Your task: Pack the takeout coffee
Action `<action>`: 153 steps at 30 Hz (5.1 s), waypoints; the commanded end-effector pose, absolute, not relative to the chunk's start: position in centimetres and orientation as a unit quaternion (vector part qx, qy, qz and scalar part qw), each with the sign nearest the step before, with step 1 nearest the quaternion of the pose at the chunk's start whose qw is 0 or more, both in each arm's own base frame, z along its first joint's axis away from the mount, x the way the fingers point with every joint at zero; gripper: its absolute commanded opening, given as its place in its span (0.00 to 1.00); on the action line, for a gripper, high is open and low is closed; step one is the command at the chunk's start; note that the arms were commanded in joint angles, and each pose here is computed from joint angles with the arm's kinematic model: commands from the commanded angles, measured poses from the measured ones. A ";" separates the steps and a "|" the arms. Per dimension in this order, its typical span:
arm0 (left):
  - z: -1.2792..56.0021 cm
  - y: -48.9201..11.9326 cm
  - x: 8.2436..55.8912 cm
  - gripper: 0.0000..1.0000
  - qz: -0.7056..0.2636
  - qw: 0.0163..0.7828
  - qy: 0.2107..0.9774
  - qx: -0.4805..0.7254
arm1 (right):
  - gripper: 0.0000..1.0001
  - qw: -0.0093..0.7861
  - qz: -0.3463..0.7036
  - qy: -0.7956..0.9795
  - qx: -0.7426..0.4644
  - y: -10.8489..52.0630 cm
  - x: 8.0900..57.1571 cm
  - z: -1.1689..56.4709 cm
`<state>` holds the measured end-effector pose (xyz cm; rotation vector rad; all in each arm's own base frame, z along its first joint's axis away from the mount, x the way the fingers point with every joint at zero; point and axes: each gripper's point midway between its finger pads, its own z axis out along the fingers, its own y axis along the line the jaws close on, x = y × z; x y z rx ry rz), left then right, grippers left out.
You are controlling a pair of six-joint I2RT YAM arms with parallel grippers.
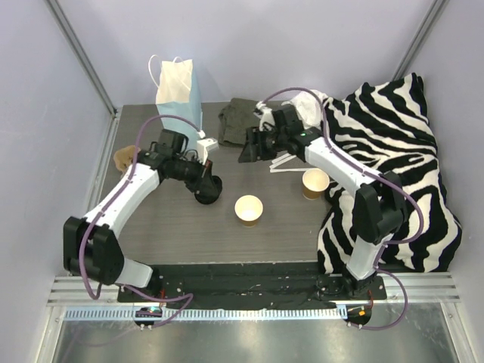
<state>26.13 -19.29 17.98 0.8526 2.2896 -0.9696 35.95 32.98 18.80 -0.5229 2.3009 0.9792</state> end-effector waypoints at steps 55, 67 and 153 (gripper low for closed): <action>14.7 -10.2 35.6 0.00 -0.331 0.244 0.886 0.216 | 0.62 0.326 0.364 0.862 -0.137 24.3 38.3 22.6; 22.3 -16.7 27.0 0.00 -0.220 0.365 0.798 0.425 | 0.83 0.269 0.365 0.856 -0.246 23.4 34.3 24.0; 33.7 -23.2 21.3 1.00 -0.666 0.185 0.723 0.014 | 0.01 0.705 -0.092 0.465 -0.528 21.8 23.4 38.0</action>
